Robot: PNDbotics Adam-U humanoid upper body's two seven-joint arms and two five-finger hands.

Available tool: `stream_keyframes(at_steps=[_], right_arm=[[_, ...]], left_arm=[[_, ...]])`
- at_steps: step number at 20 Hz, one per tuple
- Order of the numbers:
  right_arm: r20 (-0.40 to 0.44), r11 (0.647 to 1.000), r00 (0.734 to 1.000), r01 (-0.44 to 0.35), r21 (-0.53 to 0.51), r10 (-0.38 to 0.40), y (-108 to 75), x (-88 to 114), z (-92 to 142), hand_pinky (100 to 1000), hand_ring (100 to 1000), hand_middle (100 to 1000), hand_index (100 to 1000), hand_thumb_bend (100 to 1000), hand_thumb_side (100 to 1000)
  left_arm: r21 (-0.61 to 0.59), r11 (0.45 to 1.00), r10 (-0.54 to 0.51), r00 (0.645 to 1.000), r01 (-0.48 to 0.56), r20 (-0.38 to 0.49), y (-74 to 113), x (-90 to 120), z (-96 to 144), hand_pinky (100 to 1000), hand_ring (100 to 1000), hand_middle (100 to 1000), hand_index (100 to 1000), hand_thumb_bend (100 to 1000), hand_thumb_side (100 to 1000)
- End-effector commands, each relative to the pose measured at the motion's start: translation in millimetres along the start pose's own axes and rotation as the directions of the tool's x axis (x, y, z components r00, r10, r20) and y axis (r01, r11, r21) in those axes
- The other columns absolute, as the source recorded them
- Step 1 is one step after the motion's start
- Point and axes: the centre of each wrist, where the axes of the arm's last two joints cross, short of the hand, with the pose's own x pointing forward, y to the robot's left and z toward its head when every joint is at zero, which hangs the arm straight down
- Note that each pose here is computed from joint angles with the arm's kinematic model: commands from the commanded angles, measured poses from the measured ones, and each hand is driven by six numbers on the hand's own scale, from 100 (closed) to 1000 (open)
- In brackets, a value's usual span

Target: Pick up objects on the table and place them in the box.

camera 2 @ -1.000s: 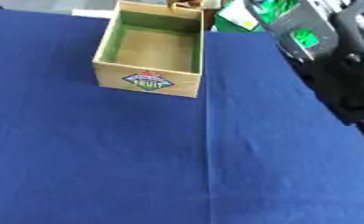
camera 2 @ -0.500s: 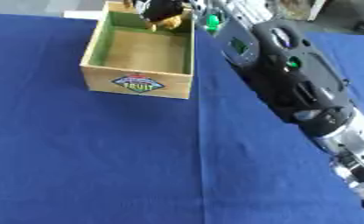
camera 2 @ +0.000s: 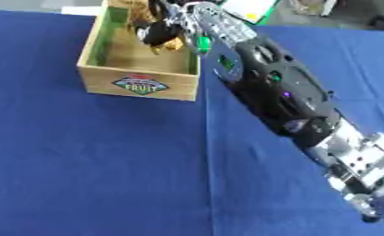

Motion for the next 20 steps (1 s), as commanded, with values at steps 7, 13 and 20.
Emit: stream_keyframes(at_steps=[7,13,20], right_arm=[[0.008,0.994,0.998,-0.07,0.086,0.069,-5.4,-1,-19,707,658,678,712,100,597],[-0.005,0.968,0.994,-0.104,0.229,0.108,-7.3,-9,-26,757,745,803,884,192,685],[-0.027,0.98,0.999,-0.017,0.197,0.023,-20.8,-13,-22,774,738,792,888,368,678]], left_arm=[[-0.016,1.0,0.009,1.0,-0.008,0.027,-1.2,5,-6,446,457,482,669,100,529],[-0.016,1.0,0.009,1.0,-0.009,0.024,-0.8,5,-6,446,457,483,669,100,528],[-0.016,1.0,0.009,1.0,-0.008,0.019,-0.1,5,-5,446,457,483,669,100,529]])
